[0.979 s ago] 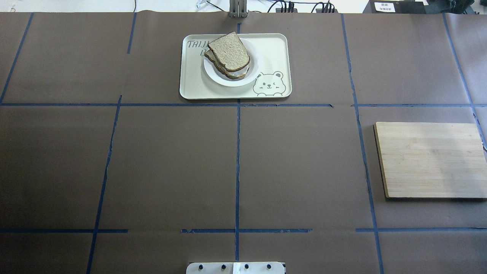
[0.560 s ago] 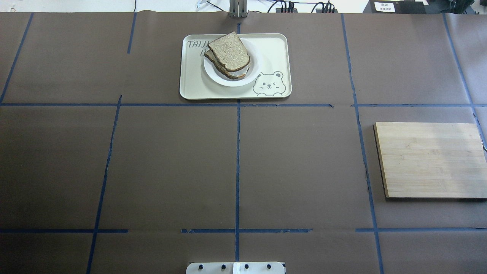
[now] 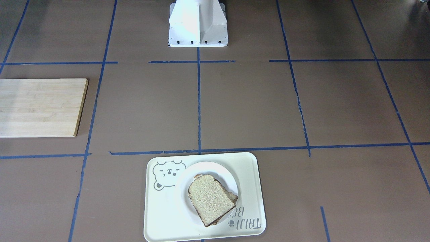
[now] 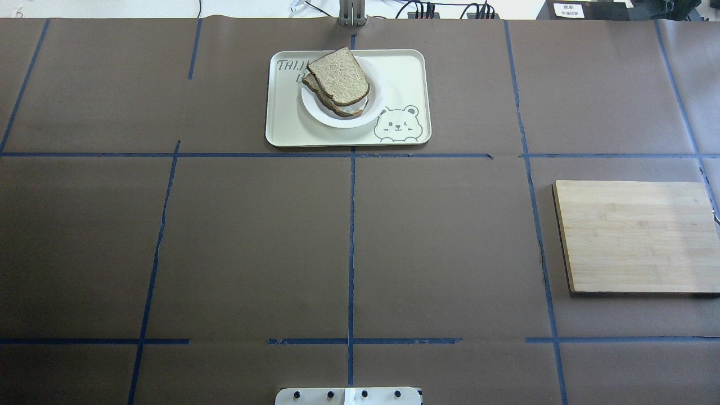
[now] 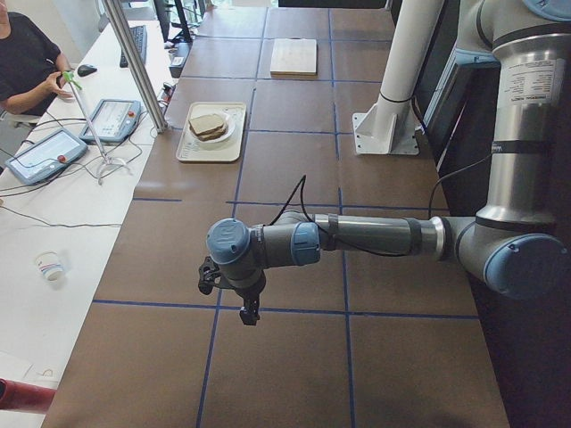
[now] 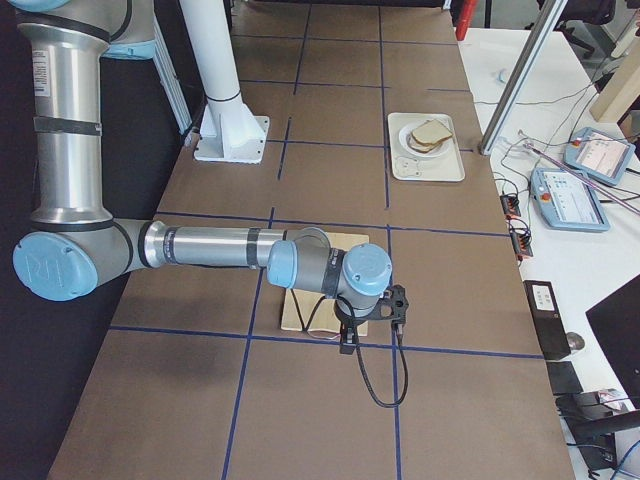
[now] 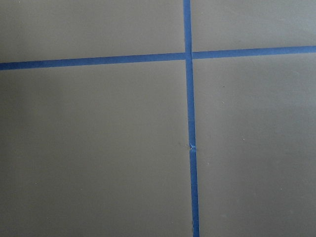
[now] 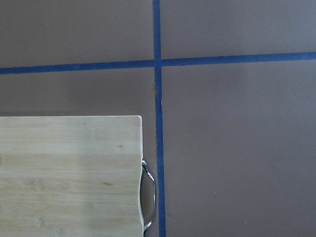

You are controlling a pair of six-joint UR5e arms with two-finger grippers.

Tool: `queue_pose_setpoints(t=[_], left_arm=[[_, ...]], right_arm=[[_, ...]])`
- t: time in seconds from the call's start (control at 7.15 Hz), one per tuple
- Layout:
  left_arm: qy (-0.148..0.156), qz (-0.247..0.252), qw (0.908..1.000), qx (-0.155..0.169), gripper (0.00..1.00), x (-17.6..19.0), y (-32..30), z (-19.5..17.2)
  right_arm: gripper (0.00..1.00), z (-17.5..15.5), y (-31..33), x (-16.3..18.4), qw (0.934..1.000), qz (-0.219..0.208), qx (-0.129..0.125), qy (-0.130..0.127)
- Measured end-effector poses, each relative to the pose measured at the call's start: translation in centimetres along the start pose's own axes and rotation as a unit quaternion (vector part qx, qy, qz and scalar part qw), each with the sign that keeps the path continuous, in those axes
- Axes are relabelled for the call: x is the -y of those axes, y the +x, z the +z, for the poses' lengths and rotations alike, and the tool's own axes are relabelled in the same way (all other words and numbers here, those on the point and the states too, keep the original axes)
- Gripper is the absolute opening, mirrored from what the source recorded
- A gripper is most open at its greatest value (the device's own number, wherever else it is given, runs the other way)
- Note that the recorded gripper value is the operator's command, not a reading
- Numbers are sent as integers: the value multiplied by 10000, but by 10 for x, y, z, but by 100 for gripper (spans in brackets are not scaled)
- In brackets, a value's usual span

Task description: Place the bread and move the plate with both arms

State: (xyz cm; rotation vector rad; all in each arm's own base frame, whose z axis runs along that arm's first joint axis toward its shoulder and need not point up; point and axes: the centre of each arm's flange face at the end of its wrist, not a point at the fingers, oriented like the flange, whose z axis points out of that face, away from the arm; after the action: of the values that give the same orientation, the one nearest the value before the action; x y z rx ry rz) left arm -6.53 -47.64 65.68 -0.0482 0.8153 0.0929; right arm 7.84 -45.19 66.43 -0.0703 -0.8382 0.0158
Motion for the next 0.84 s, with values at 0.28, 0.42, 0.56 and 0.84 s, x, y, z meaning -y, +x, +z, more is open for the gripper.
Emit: queue_pose_setpoints(t=[0.28, 0.42, 0.56, 0.84], left_arm=[[7, 2, 10000, 1, 100, 0, 1, -1], [9, 2, 10000, 1, 100, 0, 1, -1], [7, 0, 10000, 1, 100, 0, 1, -1], [3, -4, 10000, 3, 100, 0, 0, 0]], right_arm=[[100, 3, 18, -18, 10000, -77, 3, -11], [100, 1, 20, -19, 9999, -109, -8, 14], [100, -1, 19, -18, 9999, -123, -22, 35], [100, -4, 19, -16, 9994, -251, -158, 179]])
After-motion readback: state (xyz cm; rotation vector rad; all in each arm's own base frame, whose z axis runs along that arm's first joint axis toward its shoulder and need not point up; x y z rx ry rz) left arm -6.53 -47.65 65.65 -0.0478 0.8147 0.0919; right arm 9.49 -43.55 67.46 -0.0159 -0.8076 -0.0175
